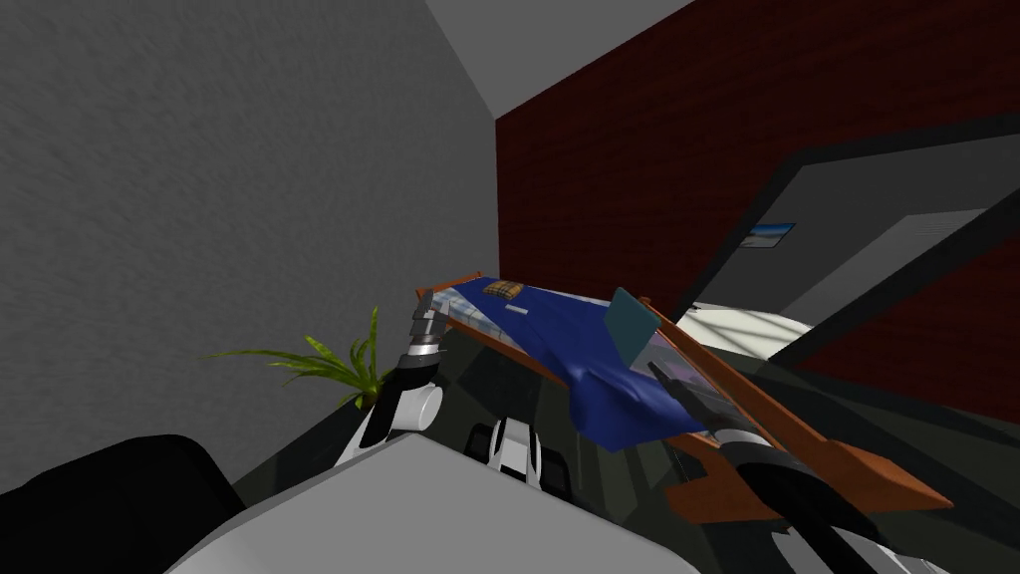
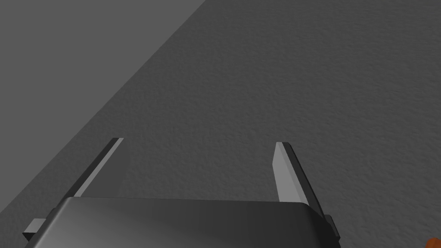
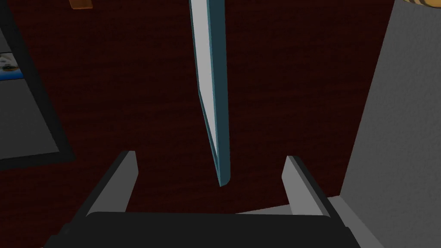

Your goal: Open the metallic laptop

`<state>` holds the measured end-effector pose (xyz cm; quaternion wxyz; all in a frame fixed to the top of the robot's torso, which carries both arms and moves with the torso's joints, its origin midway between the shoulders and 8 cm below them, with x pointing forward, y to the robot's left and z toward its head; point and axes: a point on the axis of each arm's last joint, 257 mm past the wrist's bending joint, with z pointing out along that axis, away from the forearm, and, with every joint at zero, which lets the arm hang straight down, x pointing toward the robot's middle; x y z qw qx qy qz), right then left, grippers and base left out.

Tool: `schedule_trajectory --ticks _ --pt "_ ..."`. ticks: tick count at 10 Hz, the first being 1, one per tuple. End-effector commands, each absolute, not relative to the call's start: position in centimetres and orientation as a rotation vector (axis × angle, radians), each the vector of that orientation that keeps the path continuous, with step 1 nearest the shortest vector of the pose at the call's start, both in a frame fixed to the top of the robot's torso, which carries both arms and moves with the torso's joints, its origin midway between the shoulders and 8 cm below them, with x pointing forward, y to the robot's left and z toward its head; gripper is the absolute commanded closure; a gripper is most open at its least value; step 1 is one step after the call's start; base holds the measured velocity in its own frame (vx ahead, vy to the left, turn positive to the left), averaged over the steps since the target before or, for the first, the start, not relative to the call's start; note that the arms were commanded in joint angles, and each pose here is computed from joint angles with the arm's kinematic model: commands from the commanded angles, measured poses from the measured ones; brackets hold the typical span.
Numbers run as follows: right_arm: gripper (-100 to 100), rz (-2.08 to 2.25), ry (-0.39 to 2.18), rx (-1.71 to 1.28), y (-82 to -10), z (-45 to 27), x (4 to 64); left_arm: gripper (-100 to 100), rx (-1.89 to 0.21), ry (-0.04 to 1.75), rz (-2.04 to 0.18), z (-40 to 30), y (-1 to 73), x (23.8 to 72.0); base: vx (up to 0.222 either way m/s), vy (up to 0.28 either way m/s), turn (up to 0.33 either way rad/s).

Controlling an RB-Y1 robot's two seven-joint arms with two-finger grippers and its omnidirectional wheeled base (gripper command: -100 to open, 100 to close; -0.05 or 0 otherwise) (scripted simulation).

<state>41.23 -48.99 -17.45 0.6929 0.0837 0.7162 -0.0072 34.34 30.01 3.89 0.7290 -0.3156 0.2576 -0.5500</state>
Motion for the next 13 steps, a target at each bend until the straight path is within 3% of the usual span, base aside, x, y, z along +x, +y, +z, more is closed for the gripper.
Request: schedule_trajectory --ticks 1,8,13 --pt "-100 -0.203 1.645 0.097 -53.3 -17.4 41.2 0 -0.695 0.567 -1.212 3.9 30.0 34.3 0.069 0.142 0.057" --pt "-100 -0.608 1.684 -0.101 -62.3 -13.5 40.9 0 -0.695 0.567 -1.212 3.9 30.0 34.3 0.067 0.106 0.051" --pt "-100 -0.72 1.679 -0.16 -64.4 -11.7 41.1 0 -0.695 0.568 -1.212 3.9 30.0 34.3 0.029 0.05 0.024"
